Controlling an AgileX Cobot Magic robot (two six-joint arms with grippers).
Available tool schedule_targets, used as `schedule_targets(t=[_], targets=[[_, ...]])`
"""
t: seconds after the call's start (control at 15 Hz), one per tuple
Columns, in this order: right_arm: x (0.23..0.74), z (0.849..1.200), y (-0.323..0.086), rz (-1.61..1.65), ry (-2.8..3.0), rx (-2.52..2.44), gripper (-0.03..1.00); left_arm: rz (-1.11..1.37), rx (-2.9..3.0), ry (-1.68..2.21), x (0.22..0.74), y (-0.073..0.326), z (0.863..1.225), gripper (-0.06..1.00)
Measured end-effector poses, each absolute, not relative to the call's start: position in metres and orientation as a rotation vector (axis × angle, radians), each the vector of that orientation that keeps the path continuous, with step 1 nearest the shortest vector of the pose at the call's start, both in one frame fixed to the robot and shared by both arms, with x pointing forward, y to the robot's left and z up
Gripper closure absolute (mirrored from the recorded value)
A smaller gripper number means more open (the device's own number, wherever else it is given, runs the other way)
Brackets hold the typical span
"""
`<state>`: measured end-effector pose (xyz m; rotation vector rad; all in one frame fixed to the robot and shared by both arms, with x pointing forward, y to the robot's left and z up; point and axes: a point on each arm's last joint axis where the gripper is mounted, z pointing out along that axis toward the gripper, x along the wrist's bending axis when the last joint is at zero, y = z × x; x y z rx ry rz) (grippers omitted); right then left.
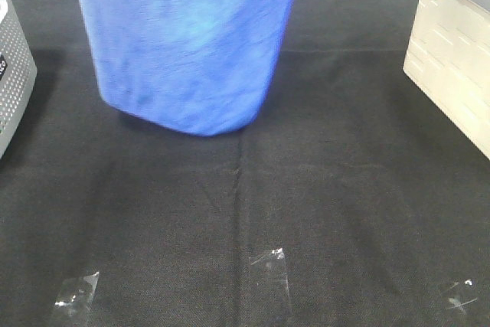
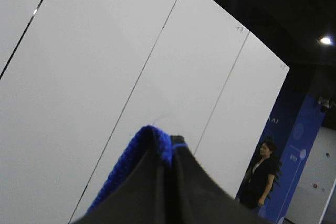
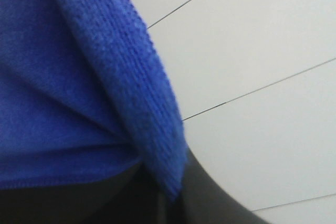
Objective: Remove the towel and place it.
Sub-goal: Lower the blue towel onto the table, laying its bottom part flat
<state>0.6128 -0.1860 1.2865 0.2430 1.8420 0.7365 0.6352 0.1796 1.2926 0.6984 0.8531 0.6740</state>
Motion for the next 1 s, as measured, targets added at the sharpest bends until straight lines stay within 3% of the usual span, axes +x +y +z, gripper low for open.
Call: schedule_targets(t=[0.33,0.67,1.0], targets=[[0.678,1.269,-0.215,1.044,1.670,0.363,0.96,0.690,0.641,0.835,0.691,0.205,1.275,0.94],[0.698,1.288,-0.239,1.200,1.475,0.325,0.96,0.686,0.658,0.668,0.705,0.204,1.281,0.94],[0.701,1.250,-0.248,1.076,1.864,0.349,0.96,0.604,0.967,0.507,0.720,0.181,1.223,0.94]])
